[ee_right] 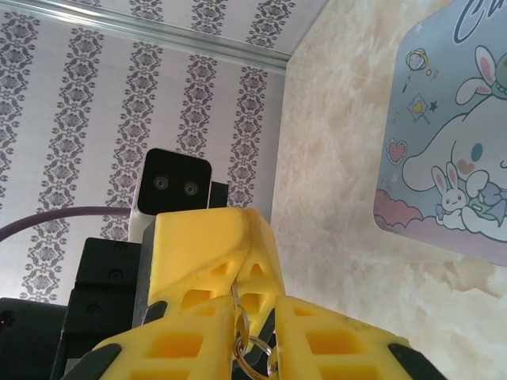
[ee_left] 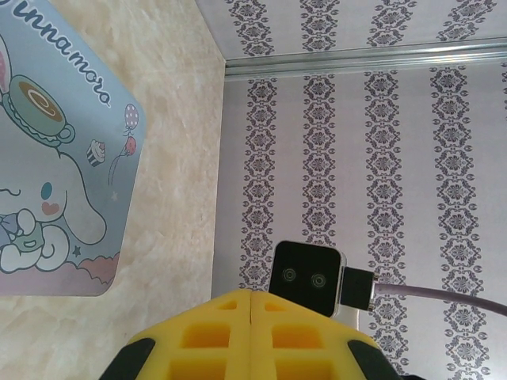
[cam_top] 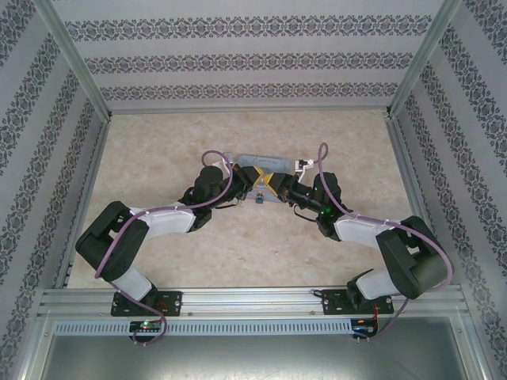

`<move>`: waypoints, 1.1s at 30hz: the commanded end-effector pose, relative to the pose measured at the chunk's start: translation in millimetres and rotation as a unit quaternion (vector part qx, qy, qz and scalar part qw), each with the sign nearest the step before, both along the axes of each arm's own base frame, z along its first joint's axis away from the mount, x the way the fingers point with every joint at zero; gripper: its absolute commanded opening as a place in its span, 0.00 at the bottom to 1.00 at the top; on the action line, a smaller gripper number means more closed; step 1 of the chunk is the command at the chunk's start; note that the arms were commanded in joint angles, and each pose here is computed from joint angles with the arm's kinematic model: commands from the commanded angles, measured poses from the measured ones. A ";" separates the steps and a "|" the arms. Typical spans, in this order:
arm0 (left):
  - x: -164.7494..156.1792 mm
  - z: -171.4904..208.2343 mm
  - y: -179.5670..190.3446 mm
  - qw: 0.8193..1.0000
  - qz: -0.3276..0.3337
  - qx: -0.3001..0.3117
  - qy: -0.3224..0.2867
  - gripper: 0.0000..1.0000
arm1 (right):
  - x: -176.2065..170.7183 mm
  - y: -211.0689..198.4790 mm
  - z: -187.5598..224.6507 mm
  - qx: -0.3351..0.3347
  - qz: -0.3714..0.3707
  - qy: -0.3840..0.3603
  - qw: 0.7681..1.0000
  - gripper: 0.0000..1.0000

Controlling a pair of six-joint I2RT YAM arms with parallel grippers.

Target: Unlock the padlock with the key

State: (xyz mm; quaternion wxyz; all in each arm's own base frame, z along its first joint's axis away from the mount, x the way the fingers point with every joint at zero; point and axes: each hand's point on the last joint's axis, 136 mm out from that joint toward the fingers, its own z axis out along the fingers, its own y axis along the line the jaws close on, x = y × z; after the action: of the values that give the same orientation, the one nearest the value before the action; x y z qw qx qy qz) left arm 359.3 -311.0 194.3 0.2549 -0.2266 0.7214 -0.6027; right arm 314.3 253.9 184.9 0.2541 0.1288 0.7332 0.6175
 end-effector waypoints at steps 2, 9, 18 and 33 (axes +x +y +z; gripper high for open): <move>-0.6 14.5 -6.3 0.999 -0.002 -0.011 -0.032 0.00 | -1.9 5.0 9.2 0.008 0.008 -0.014 1.000 0.20; -1.5 13.0 -7.4 0.999 -0.004 -0.010 -0.031 0.00 | 4.4 12.6 15.4 0.014 0.013 -0.018 1.000 0.20; -1.9 10.9 -6.9 1.000 -0.001 -0.010 -0.029 0.00 | 6.9 15.9 14.0 0.015 0.015 -0.015 1.000 0.20; -1.8 12.1 -2.9 0.999 0.008 -0.009 -0.032 0.00 | 1.9 2.1 0.2 0.008 -0.007 0.001 1.000 0.22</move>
State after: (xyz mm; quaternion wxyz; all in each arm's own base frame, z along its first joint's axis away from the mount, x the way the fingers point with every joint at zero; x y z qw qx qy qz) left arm 359.2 -310.8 191.6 0.2589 -0.2317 0.7219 -0.5984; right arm 316.1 260.9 180.6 0.2437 0.1337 0.7340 0.6196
